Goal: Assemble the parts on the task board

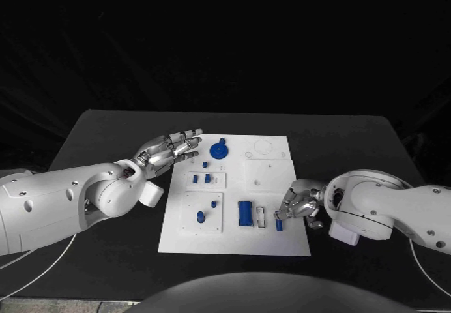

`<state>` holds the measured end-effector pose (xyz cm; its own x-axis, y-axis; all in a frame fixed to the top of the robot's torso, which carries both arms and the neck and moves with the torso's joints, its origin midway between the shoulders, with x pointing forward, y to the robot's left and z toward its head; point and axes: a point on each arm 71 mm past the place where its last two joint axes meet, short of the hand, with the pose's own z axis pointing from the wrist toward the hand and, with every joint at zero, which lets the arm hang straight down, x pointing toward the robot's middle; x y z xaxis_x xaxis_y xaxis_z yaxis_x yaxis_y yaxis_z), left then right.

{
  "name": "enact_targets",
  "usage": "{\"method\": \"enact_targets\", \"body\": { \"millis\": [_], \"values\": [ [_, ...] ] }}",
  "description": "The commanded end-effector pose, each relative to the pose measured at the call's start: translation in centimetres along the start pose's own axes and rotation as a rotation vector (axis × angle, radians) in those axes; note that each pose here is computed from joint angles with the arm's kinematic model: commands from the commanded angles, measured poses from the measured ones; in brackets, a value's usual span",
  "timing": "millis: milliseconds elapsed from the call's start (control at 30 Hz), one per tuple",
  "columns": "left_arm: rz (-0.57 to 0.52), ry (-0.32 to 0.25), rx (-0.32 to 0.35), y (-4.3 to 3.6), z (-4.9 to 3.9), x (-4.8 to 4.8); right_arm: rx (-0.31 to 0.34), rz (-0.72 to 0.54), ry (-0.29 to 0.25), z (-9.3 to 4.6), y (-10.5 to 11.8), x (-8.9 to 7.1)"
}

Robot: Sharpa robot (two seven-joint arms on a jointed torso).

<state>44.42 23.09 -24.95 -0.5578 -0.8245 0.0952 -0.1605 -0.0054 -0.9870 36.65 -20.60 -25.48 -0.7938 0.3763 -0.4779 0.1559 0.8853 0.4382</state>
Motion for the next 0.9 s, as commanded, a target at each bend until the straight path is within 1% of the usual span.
{"method": "enact_targets", "body": {
  "millis": [33,367,633,900],
  "values": [
    [0.000,0.016,0.008,-0.05,0.09,0.24,-0.006,0.064,0.045,0.2,0.3,0.3],
    [-0.001,0.022,0.005,-0.01,0.24,0.37,-0.005,0.051,0.026,1.0,1.0,0.1],
    [-0.002,0.022,0.002,0.00,0.18,0.35,-0.005,0.056,0.023,1.9,1.3,0.1],
    [-0.002,0.022,-0.005,0.04,0.15,0.32,-0.018,0.058,0.021,2.3,1.8,0.1]
  ]
}}
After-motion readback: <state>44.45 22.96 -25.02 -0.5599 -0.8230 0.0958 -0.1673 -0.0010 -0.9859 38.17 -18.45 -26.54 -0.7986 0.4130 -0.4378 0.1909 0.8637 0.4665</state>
